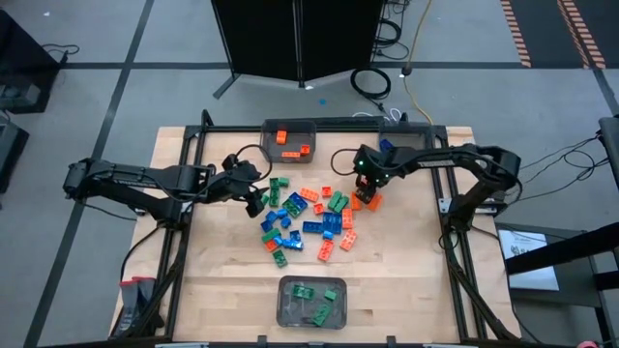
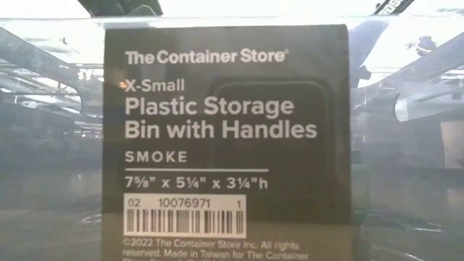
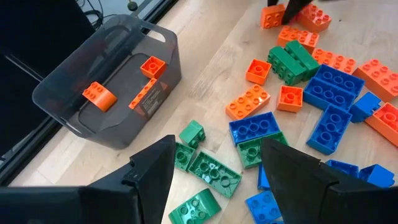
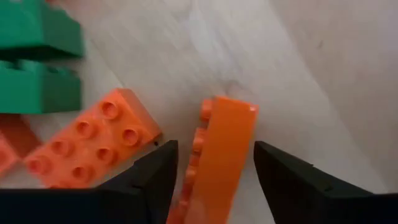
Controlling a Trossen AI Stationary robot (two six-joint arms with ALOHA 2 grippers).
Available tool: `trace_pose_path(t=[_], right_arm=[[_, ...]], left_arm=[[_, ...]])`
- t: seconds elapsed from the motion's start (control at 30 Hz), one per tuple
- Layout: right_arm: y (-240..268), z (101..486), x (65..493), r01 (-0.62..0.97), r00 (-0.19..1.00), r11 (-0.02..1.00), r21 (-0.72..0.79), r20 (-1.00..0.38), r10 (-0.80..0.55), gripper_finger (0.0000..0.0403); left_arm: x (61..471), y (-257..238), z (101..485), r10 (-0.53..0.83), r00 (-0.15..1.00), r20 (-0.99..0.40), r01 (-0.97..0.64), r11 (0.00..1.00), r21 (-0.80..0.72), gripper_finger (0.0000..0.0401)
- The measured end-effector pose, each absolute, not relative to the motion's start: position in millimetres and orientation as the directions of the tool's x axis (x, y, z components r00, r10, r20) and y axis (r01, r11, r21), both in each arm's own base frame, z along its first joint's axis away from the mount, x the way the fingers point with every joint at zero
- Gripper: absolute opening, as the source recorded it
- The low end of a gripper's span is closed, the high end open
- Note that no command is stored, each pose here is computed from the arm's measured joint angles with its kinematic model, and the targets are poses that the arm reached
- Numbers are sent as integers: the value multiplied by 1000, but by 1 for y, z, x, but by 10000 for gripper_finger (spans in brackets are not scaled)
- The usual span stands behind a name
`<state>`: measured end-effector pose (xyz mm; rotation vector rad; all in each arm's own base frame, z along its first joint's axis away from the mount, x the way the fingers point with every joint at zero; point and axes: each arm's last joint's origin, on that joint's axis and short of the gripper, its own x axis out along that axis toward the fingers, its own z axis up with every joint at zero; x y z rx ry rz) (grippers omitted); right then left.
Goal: Sort blocks
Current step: Put the orange game piece into the top left black bin
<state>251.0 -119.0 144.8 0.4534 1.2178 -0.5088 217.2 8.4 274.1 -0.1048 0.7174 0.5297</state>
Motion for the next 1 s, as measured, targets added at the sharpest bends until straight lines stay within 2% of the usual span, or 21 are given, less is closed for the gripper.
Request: trace_pose_path(t=[0.1,0.2,0.43,0.63,0.83,1.0], right_arm=[[-119,136,253,591,235,805,54,-966,-108,154],[-118,133,255,570,233,820,56,-968,-96,75],[-118,148,256,552,263,830,75,-961,-88,73],[-133,203,270,531,414,843,86,-894,-170,73],[-157,271,302,476,628,876,72,-725,-282,73],[-178,310,326,390,808,914,115,-519,-280,73]], left_arm=[[217,8,274,426,628,-651,-499,863,83,240],[217,8,274,426,628,-651,-506,859,75,240],[217,8,274,426,627,-652,-506,859,75,240],[217,8,274,427,627,-652,-504,860,78,240],[217,8,274,431,626,-650,-505,859,83,240],[217,9,274,433,624,-650,-507,858,85,240]])
